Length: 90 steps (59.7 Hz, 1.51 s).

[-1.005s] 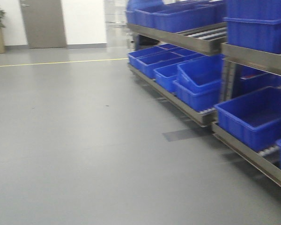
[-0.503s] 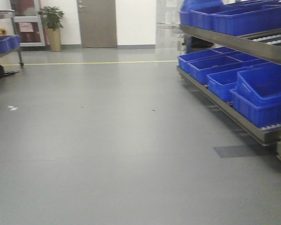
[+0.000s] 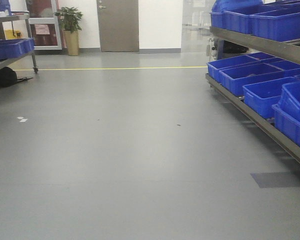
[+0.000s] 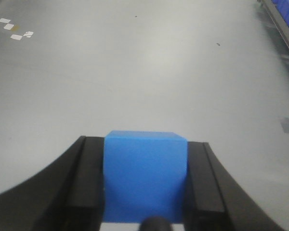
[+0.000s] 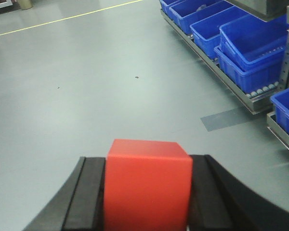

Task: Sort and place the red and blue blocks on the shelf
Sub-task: 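Turn the base toward the shelving rack of blue bins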

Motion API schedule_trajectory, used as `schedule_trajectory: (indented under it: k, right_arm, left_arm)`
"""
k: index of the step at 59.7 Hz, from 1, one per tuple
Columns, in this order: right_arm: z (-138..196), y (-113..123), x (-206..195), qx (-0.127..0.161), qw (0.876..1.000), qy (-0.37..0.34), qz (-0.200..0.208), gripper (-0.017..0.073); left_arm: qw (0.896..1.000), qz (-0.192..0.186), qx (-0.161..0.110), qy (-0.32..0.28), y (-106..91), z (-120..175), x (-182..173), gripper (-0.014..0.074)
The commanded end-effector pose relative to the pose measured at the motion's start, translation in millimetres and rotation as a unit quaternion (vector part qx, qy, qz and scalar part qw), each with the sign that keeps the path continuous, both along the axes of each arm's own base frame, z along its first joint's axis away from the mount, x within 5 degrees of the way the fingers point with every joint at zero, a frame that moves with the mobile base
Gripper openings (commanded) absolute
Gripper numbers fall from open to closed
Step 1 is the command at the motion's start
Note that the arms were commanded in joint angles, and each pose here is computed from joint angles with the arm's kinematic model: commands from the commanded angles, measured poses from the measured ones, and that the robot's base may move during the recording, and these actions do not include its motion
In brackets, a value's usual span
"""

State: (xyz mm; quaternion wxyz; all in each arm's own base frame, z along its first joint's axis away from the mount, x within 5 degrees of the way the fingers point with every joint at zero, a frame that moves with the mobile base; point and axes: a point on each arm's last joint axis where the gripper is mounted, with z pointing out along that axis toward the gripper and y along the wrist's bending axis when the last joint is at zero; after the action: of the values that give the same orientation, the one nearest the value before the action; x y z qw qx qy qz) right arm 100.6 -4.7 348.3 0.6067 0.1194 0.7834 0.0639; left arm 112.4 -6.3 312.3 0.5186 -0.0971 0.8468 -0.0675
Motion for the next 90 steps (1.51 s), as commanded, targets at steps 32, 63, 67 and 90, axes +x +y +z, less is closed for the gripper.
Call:
schedule_trajectory:
  k: [32,63,67,90]
  right_arm:
    - [17.0,-0.8,0.1,-0.010,0.998,-0.058,-0.003,0.0060]
    - [17.1,-0.8,0.1,-0.010,0.998,-0.058,-0.003,0.0060]
    - [17.0,-0.8,0.1,-0.010,0.998,-0.058,-0.003,0.0060]
    - [17.0,-0.8,0.1,-0.010,0.998,-0.058,-0.003,0.0060]
  left_arm:
    - [0.999,-0.008,-0.002,-0.049,-1.3,15.0,2.8,0.0123]
    - [0.999,-0.008,-0.002,-0.049,-1.3,15.0,2.8,0.0123]
    - [0.999,-0.008,-0.002,-0.049,-1.3,15.0,2.8,0.0123]
    - [0.999,-0.008,-0.002,-0.049,-1.3,15.0,2.8,0.0123]
